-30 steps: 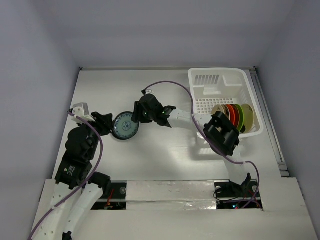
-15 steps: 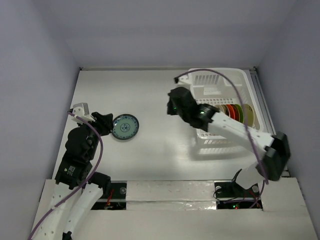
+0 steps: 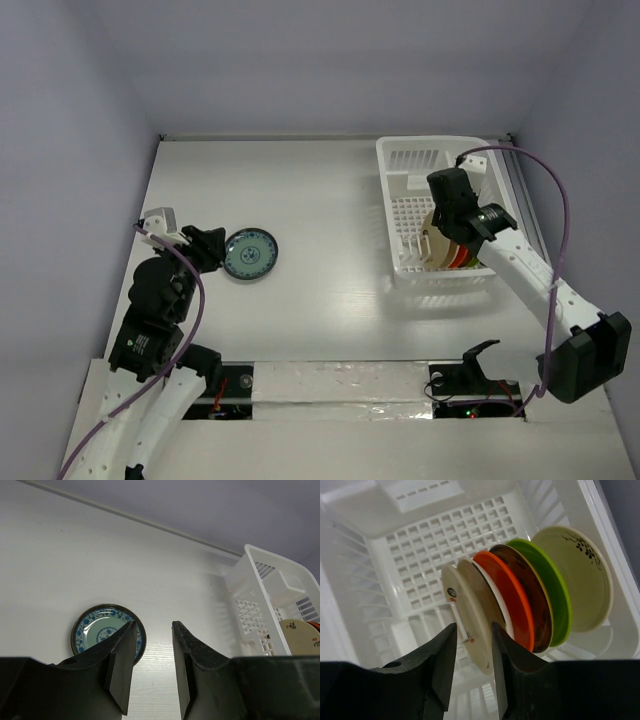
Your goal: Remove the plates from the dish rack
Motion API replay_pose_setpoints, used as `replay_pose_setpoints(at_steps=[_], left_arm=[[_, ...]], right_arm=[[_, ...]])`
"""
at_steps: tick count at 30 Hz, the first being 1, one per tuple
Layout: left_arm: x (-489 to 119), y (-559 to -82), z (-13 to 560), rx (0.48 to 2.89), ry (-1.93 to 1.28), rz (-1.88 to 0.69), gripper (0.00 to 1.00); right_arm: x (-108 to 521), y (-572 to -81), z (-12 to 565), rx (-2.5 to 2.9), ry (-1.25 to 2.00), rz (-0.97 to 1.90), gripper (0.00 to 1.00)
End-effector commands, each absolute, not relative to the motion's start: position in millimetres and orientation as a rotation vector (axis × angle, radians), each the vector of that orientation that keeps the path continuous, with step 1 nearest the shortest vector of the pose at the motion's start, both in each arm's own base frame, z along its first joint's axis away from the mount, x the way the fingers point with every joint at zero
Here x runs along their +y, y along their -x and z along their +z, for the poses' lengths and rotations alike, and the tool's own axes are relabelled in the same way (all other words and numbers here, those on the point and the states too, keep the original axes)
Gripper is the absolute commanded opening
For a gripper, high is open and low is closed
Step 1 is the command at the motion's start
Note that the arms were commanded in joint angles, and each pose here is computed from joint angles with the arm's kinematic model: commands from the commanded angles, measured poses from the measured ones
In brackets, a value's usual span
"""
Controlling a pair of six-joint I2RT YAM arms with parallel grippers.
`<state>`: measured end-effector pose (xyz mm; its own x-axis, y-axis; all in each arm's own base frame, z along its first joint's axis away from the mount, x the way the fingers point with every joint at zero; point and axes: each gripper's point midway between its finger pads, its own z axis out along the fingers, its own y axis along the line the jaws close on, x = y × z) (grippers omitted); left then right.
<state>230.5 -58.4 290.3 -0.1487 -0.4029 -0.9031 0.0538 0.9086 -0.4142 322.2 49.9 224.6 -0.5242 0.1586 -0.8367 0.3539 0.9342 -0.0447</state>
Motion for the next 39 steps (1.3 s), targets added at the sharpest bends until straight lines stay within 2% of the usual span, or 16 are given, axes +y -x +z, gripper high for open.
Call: replay_pose_setpoints(at_steps=[1,11,17,22,24,25,26,29,39], left_arm=[[-59.0,-231.1,299.5,1.631,0.267,-0.425,0.31],[-59.3,-230.2,300.8,1.626,0.263,-0.429,0.32],[-59.2,-230.0,301.2,1.625,0.263,-0.429,0.32],[-59.4,-229.1,302.5,1.619,0.261,-0.434,0.32],[-59.2,-228.5,302.8,1.618,0.261,-0.434,0.32],[-59.2,-228.5,303.2,1.616,0.261,-0.435,0.32],[-59.5,-228.2,303.5,1.615,0.261,-0.437,0.32],[-59.1,-227.3,304.1,1.612,0.26,-0.437,0.32],[-59.5,-226.9,304.5,1.611,0.258,-0.44,0.32]], right_arm=[[40.1,-319.0,208.6,2.213,-0.308,-0.317,0.39],[42.8,-327.5,185.1,2.295,-0.252,-0.324,0.31],[38.7,-330.3,172.2,2.348,-0.217,-0.41,0.31],[34.3,-331.8,177.2,2.375,-0.184,-0.478,0.23],[29.0,-328.4,178.6,2.39,-0.164,-0.526,0.16],[26.5,-328.7,181.9,2.383,-0.162,-0.547,0.09],[25.1,-327.8,183.5,2.382,-0.154,-0.555,0.06],[29.0,-326.4,188.0,2.373,-0.121,-0.563,0.02],[39.5,-322.8,212.4,2.311,0.002,-0.692,0.0]])
